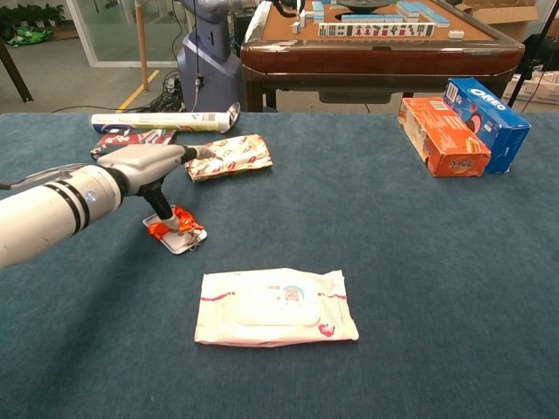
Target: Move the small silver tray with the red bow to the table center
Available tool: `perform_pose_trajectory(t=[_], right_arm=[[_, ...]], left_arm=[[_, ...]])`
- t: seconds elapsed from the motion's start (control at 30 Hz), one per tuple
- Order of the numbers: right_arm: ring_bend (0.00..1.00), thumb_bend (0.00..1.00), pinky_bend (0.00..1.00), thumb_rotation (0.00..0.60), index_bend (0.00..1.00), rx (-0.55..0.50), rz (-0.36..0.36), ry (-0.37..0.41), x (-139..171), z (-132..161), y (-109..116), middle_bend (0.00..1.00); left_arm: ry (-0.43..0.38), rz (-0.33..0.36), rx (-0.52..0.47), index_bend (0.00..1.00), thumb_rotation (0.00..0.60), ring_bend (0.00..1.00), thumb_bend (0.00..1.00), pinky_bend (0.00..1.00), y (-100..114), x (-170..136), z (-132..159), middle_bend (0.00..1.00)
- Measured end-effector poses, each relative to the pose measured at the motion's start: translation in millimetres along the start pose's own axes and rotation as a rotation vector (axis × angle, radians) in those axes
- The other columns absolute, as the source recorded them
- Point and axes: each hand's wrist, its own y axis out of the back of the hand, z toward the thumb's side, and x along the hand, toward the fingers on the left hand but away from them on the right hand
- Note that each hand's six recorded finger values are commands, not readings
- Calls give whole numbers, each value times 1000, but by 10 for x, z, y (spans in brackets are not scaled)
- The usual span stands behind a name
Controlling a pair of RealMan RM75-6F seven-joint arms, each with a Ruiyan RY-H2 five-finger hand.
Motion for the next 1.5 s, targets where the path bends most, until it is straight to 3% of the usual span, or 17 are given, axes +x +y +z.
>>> perform_pose_trajectory(t=[0.87, 1.5], right_arm=[[201, 111, 506, 600, 204, -16, -3, -13, 21, -55, 52, 193], [201, 110, 506, 600, 204, -53, -46, -27, 55, -129, 179, 193]], left_arm=[[-83, 18, 20, 0, 600, 0, 0, 52, 74, 224, 585, 0], [-144, 46, 17, 0, 600, 0, 0, 53, 84, 343, 1039, 0]])
